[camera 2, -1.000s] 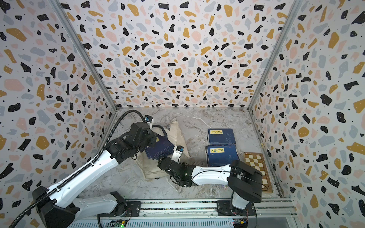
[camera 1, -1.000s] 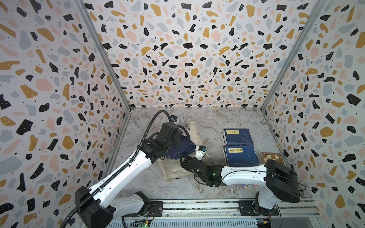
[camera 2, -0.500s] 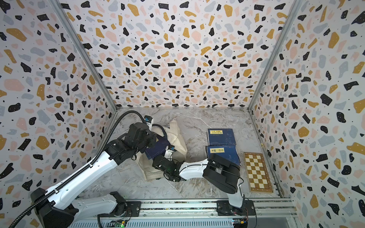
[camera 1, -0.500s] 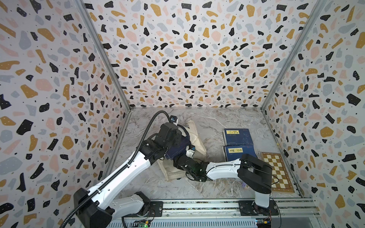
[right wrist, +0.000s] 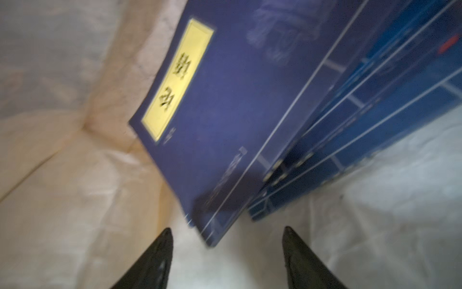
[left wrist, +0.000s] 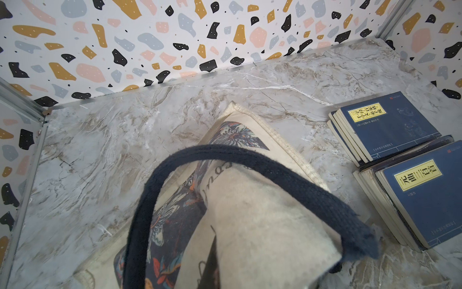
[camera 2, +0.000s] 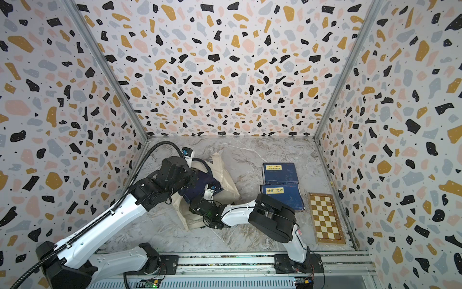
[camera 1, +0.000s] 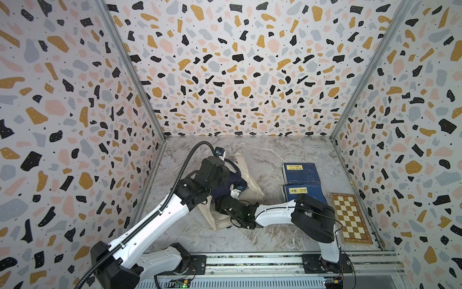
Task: Take out the books from the canvas bag
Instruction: Pick up the book from the canvas bag.
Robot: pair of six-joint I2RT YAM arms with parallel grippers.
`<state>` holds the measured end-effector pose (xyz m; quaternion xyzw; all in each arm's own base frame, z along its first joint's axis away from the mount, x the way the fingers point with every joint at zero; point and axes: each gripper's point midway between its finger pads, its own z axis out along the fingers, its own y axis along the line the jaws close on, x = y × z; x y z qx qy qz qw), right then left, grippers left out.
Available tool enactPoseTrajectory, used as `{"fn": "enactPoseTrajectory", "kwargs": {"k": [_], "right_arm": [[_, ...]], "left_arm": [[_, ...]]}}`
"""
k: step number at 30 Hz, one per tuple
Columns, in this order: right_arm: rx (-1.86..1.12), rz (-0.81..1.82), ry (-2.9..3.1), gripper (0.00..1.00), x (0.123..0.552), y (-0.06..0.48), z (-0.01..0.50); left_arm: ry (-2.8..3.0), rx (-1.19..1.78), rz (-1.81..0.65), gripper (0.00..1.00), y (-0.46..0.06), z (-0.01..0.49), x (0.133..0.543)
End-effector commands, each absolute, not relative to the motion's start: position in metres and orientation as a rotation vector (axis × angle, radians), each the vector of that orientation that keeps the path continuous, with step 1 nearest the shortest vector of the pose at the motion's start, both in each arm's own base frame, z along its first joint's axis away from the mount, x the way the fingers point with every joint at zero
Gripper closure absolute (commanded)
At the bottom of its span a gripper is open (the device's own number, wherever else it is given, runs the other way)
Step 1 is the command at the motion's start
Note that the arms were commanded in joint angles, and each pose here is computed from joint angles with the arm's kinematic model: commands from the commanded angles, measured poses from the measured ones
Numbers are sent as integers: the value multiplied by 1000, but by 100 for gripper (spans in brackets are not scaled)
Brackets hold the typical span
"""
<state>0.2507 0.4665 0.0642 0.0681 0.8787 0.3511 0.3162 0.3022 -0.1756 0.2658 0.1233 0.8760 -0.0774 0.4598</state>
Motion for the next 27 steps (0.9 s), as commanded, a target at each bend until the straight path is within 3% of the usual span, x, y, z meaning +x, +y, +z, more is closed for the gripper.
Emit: {"fn": "enactPoseTrajectory", "kwargs": {"k": [1,6,10,27], "right_arm": [[173,979,2231,35,265,473,88],[111,1100,2174,37,281,483,98],[132,1166,2160,47,300,473,98],[81,1119,2034,60,324,465,141]], "left_arm": [[2030,303,-273,100,-185,298,302],[1978,307,-255,100,-179,309,297],[1945,318,-289,100,-181,314,291],[1932,351,-300,100,-186,316,285]]}}
